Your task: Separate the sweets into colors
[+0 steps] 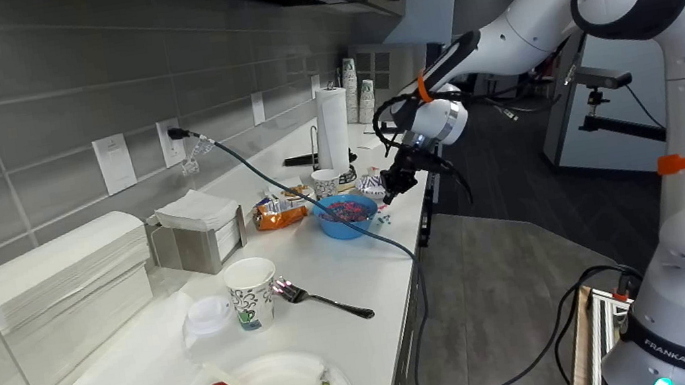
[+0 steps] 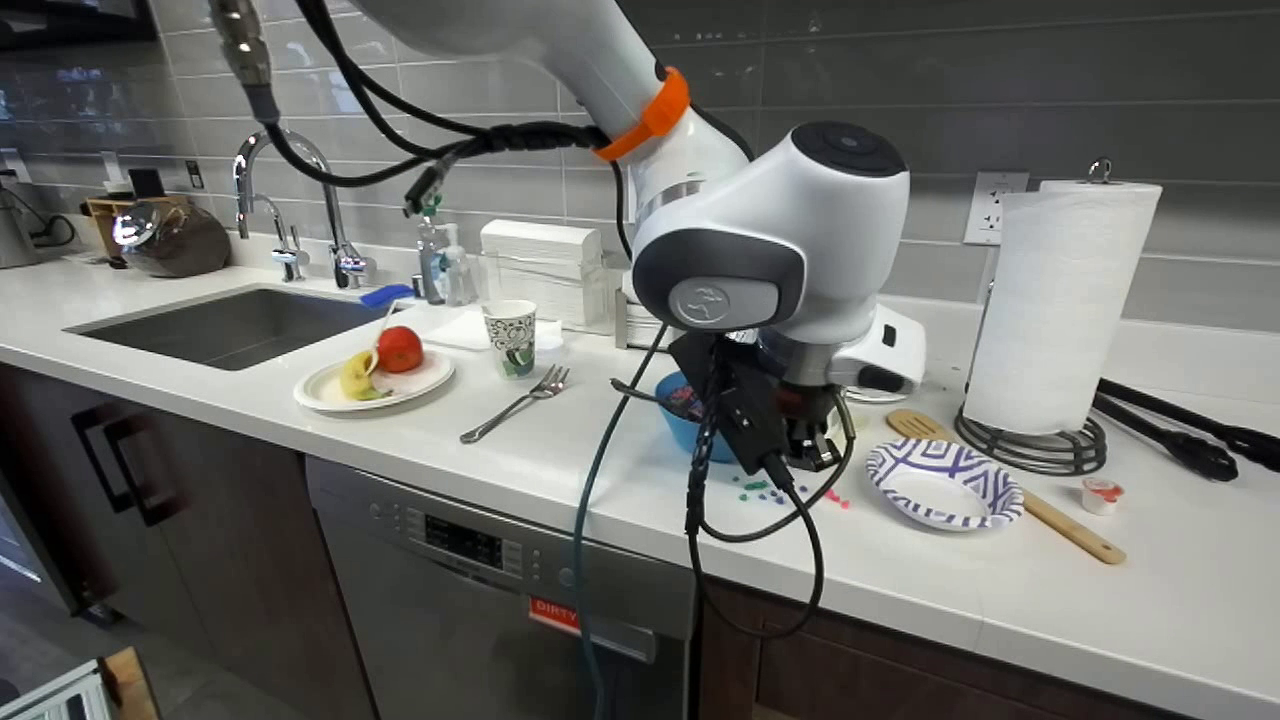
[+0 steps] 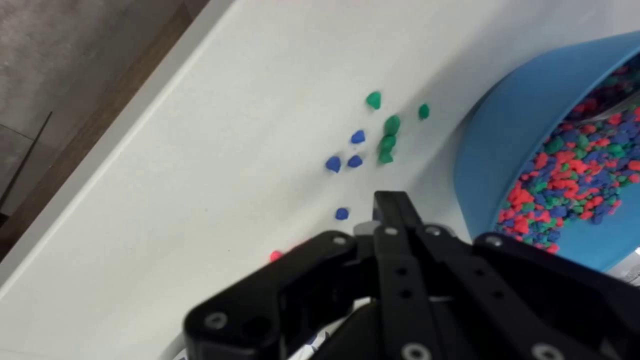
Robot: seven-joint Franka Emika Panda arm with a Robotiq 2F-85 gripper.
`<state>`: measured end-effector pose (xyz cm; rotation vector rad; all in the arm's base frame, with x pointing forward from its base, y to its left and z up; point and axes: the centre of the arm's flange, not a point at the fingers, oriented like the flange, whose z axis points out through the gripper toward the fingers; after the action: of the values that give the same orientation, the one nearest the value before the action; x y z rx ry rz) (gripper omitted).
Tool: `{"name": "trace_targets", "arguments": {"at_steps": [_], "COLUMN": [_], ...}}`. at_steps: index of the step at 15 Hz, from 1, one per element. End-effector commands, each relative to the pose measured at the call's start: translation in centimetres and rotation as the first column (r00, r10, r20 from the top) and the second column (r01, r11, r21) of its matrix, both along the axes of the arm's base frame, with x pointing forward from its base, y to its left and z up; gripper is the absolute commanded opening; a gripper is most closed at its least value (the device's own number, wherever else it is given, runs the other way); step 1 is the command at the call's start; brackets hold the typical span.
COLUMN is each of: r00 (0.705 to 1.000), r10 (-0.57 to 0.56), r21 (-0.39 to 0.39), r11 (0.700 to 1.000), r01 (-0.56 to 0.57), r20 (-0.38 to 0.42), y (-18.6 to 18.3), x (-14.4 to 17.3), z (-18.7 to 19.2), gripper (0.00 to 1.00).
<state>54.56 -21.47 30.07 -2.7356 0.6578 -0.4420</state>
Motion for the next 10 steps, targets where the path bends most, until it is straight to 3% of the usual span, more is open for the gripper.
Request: {"name": "trace_targets", "arguments": {"at_steps": [1, 10], "r00": [0.998, 0.994], "r10": [0.026, 0.048], "r21": [0.012, 0.025], "r11": [1.0, 0.999], "r01": [-0.025, -0.046], "r20": [-0.05, -0.093], "y": [0.6, 1.0], "x": [-0.8, -1.0], "z": [0.7, -2.1], "gripper": [0.0, 0.0]}}
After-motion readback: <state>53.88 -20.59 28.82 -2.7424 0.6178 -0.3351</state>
